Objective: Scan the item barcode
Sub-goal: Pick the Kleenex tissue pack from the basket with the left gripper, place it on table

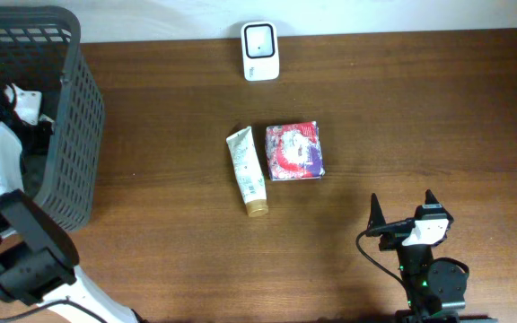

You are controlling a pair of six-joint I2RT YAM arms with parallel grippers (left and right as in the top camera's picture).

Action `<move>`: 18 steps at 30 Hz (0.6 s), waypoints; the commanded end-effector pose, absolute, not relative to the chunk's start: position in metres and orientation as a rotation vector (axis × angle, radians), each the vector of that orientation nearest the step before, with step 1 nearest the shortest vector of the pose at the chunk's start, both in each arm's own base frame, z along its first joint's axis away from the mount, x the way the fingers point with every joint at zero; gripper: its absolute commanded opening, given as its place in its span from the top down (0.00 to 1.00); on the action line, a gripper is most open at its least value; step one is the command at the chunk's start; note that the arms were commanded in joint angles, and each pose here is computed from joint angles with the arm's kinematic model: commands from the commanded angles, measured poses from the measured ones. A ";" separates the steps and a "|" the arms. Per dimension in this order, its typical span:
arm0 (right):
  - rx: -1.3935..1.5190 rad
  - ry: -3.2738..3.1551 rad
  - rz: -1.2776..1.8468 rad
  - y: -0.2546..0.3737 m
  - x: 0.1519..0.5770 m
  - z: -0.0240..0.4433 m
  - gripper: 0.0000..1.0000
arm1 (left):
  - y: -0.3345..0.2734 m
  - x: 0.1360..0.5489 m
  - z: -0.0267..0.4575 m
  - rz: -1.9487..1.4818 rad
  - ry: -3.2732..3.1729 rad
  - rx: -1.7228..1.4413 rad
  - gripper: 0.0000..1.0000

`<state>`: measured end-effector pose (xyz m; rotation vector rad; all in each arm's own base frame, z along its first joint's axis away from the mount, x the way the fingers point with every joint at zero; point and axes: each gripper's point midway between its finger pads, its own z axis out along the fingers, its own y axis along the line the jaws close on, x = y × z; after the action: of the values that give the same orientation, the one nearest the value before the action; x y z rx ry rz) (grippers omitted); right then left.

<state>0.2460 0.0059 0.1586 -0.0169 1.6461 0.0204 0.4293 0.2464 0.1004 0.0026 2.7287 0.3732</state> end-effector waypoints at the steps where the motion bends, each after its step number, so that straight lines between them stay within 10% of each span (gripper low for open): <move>1: -0.006 1.651 0.010 0.003 0.246 0.155 0.01 | 0.234 0.450 0.079 0.405 2.714 0.318 0.11; 7: -0.006 1.651 0.011 0.003 0.246 0.155 0.01 | 0.251 0.453 0.031 0.538 2.785 0.459 0.23; 14: -0.006 1.651 0.010 0.003 0.246 0.155 0.01 | 0.271 0.440 0.018 0.639 2.848 0.418 0.99; 18: -0.006 1.651 0.010 0.003 0.246 0.155 0.01 | 0.278 0.456 0.073 0.616 2.696 -0.109 1.00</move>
<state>0.2460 0.0059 0.1586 -0.0169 1.6461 0.0204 0.4534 0.2710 0.0439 0.2684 2.7760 0.6484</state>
